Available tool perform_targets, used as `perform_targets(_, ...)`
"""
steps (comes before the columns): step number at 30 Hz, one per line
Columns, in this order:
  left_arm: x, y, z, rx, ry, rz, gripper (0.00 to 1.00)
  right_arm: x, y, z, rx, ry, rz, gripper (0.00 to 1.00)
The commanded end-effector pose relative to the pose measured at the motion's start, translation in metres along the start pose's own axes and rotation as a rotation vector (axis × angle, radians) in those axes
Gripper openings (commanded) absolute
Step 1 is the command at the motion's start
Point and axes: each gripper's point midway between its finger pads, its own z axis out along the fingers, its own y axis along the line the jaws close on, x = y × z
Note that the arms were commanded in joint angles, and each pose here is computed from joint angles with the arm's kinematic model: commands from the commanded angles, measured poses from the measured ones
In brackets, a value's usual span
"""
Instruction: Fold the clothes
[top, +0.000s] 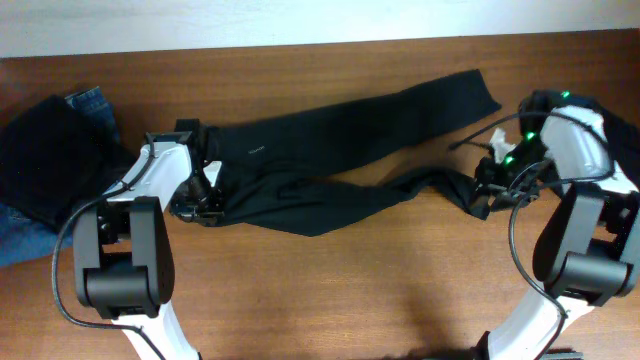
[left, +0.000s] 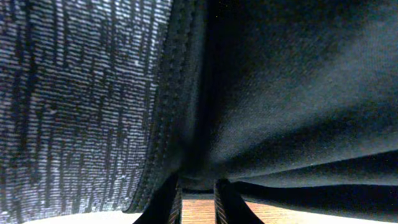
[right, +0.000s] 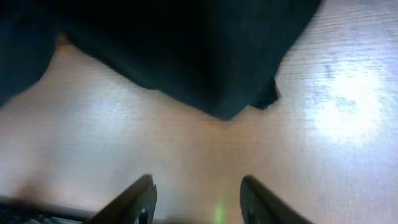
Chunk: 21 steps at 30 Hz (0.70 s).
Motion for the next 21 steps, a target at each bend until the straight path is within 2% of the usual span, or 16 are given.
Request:
perform_targets(1,0.005,0.008,0.033,-0.020,0.050,-0.035,0.18,0.006,-0.008,0.030,0.062,0.022,-0.042,0.49)
perform_targets(7,0.002,0.008,0.033,-0.020,0.039,-0.035,0.18,-0.018,-0.024,0.060,0.177,-0.087,-0.068,0.49)
perform_targets(14,0.001,0.009,0.033,-0.020,0.035,-0.035,0.19,-0.038,-0.034,0.060,0.284,-0.172,-0.051,0.49)
perform_targets(18,-0.001,0.009,0.033,-0.020,0.027,-0.035,0.19,-0.037,-0.035,0.060,0.288,-0.167,-0.051,0.26)
perform_targets(21,-0.003,0.009,0.033,-0.021,0.019,-0.036,0.19,-0.033,-0.034,0.059,0.287,-0.154,-0.049,0.24)
